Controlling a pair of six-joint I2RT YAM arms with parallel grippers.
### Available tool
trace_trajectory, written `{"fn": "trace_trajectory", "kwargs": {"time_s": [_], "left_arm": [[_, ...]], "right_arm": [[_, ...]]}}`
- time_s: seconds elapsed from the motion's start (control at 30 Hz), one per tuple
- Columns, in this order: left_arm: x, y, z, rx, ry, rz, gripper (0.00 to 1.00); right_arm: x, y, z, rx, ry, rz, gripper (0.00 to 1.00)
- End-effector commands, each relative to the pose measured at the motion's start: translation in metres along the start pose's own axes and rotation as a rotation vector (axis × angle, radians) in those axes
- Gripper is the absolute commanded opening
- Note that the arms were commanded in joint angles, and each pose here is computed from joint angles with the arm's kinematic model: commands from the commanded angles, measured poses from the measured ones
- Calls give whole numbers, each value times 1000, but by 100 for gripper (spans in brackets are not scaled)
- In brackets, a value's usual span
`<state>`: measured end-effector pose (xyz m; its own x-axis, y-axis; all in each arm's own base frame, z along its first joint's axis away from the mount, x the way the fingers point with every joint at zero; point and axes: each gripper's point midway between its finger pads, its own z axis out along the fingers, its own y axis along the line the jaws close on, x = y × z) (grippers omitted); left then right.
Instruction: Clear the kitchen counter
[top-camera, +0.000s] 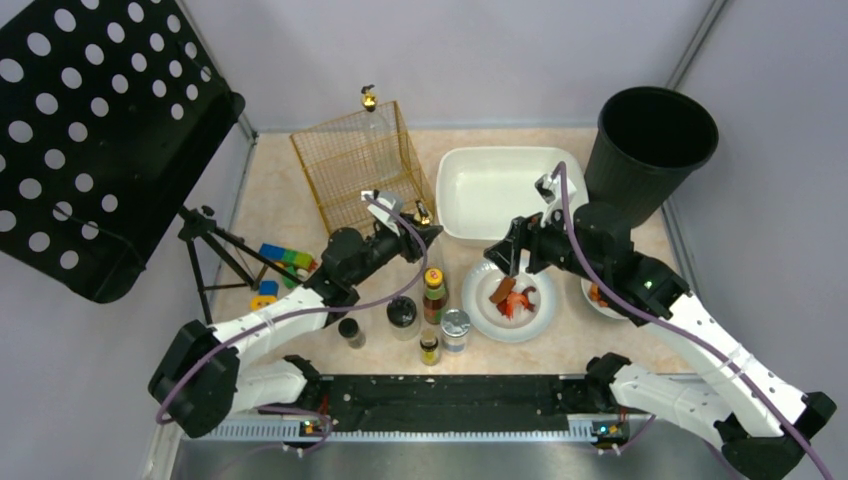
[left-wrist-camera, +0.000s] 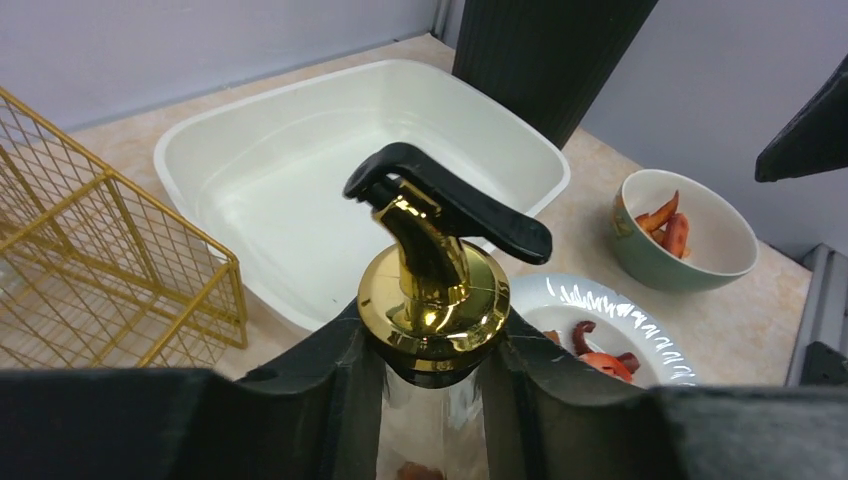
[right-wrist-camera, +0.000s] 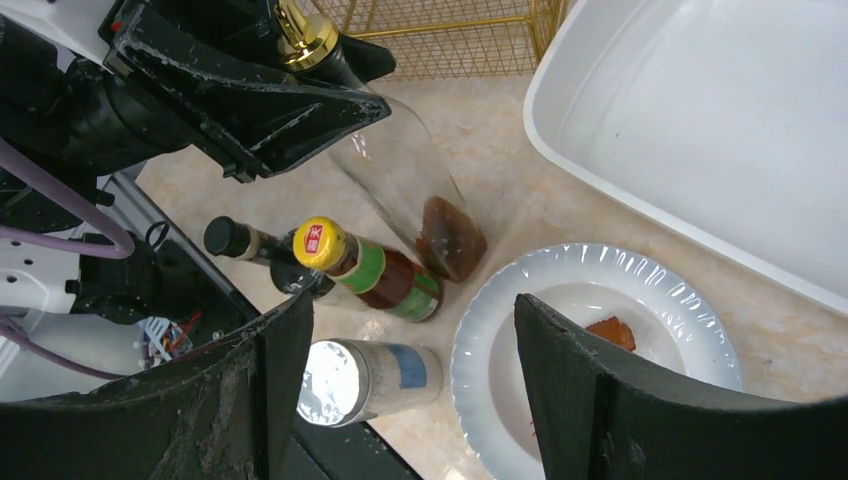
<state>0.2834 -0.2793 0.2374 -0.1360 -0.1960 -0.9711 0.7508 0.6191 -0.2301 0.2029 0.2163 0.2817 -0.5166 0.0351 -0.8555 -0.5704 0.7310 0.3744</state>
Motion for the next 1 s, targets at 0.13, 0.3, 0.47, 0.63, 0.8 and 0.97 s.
{"fn": "trace_trajectory", "kwargs": {"time_s": [0.13, 0.3, 0.47, 0.63, 0.8, 0.97], "left_arm": [[-30, -9, 11, 31, -92, -3, 0], [-32, -8, 13, 31, -93, 8, 0], [-34, -7, 14, 25, -96, 17, 0], [-48, -7, 14, 15, -117, 49, 0], [-70, 2, 11, -48, -137, 132, 0], [-91, 6, 9, -90, -158, 208, 0]], "right_arm": [[-6, 2, 0, -7, -28, 3, 73], [-6, 2, -1, -4, -28, 2, 73], [-7, 2, -1, -4, -30, 1, 73], [-7, 2, -1, -4, -30, -3, 73], [-7, 2, -3, -3, -34, -4, 73], [-6, 1, -3, -4, -31, -5, 73]]}}
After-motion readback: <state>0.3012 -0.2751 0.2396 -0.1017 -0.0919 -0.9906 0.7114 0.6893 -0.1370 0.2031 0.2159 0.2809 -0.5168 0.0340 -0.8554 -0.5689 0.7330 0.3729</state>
